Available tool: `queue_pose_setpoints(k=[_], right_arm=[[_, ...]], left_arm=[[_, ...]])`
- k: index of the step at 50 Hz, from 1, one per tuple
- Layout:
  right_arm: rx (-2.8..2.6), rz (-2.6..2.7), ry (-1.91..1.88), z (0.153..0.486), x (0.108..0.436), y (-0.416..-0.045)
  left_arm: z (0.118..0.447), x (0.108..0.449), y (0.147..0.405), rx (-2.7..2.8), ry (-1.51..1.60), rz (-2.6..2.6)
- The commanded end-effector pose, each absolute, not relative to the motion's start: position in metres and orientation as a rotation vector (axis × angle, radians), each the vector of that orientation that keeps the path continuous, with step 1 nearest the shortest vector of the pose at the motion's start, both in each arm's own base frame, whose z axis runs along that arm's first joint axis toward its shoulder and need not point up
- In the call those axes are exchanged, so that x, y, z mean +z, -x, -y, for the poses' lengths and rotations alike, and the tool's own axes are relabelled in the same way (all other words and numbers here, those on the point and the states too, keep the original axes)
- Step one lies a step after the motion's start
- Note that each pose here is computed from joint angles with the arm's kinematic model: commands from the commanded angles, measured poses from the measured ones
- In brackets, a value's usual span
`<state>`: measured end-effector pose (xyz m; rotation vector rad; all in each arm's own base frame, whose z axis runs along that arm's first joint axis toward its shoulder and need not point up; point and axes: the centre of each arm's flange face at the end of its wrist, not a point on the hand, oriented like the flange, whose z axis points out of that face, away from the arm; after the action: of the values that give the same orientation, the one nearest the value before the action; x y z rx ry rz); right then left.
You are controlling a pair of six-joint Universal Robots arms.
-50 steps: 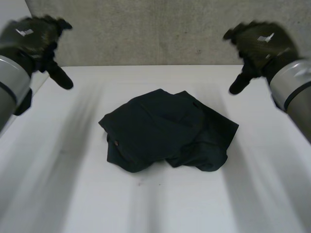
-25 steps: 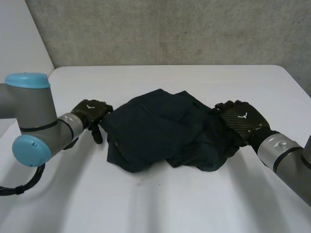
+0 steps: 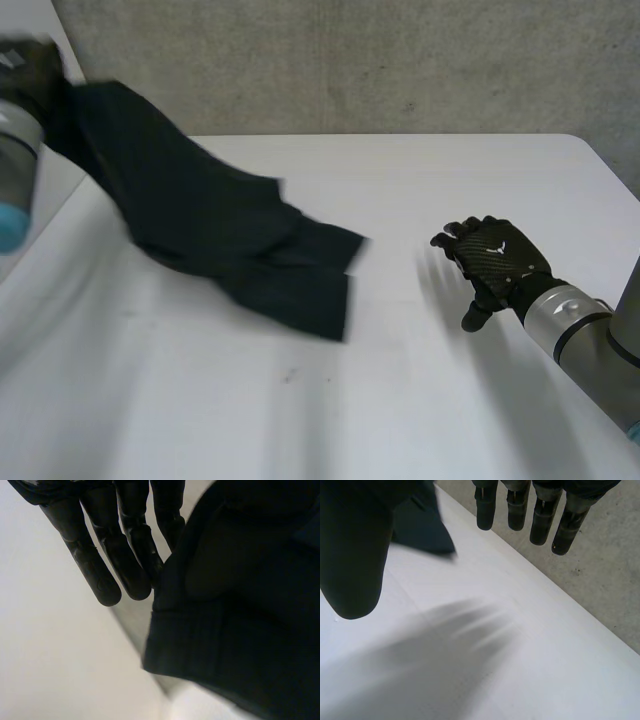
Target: Fold the shorts.
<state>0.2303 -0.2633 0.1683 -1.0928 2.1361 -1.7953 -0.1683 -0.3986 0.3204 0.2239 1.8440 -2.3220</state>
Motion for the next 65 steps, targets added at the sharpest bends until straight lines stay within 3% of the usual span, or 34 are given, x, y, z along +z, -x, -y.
queue_pose_setpoints(k=[1,7,11,12,16,20,25,29,34,42,50,57,65], right_arm=[[-1.788,-2.14,1.093,0.262,0.167,-0.23],[-1.792,-2.139,1.092,0.262,0.168,-0.23],[-1.799,-2.144,1.086,0.263,0.169,-0.229],[-1.802,-2.15,1.083,0.263,0.169,-0.229],[-1.829,-2.196,1.056,0.266,0.169,-0.224],[-1.865,-2.231,1.027,0.271,0.171,-0.22],[-1.906,-2.244,1.006,0.275,0.173,-0.217],[-1.92,-2.247,0.999,0.276,0.174,-0.217],[-1.916,-2.24,1.0,0.275,0.174,-0.218],[-1.884,-2.17,1.056,0.271,0.178,-0.225],[-1.96,-1.919,1.322,0.269,0.202,-0.239],[-2.049,-1.749,1.537,0.29,0.207,-0.251],[-1.92,-1.536,1.765,0.313,0.168,-0.288]], left_arm=[[0.385,0.387,0.188,-2.548,-0.203,-1.56],[0.362,0.373,0.249,-2.661,-0.431,-1.633],[0.331,0.336,0.312,-2.708,-0.722,-1.767],[0.311,0.319,0.337,-2.717,-0.86,-1.823],[0.263,0.273,0.385,-2.682,-1.178,-1.957],[0.23,0.224,0.411,-2.57,-1.433,-2.074],[0.192,0.194,0.427,-2.463,-1.618,-2.135],[0.181,0.189,0.424,-2.4,-1.697,-2.03],[0.183,0.213,0.413,-2.408,-1.67,-1.836],[0.215,0.253,0.358,-2.318,-1.203,-1.866],[0.214,0.22,0.295,-1.989,-0.906,-2.192],[0.193,0.193,0.278,-1.895,-0.718,-2.501],[0.196,0.163,0.271,-1.842,-0.553,-2.632]])
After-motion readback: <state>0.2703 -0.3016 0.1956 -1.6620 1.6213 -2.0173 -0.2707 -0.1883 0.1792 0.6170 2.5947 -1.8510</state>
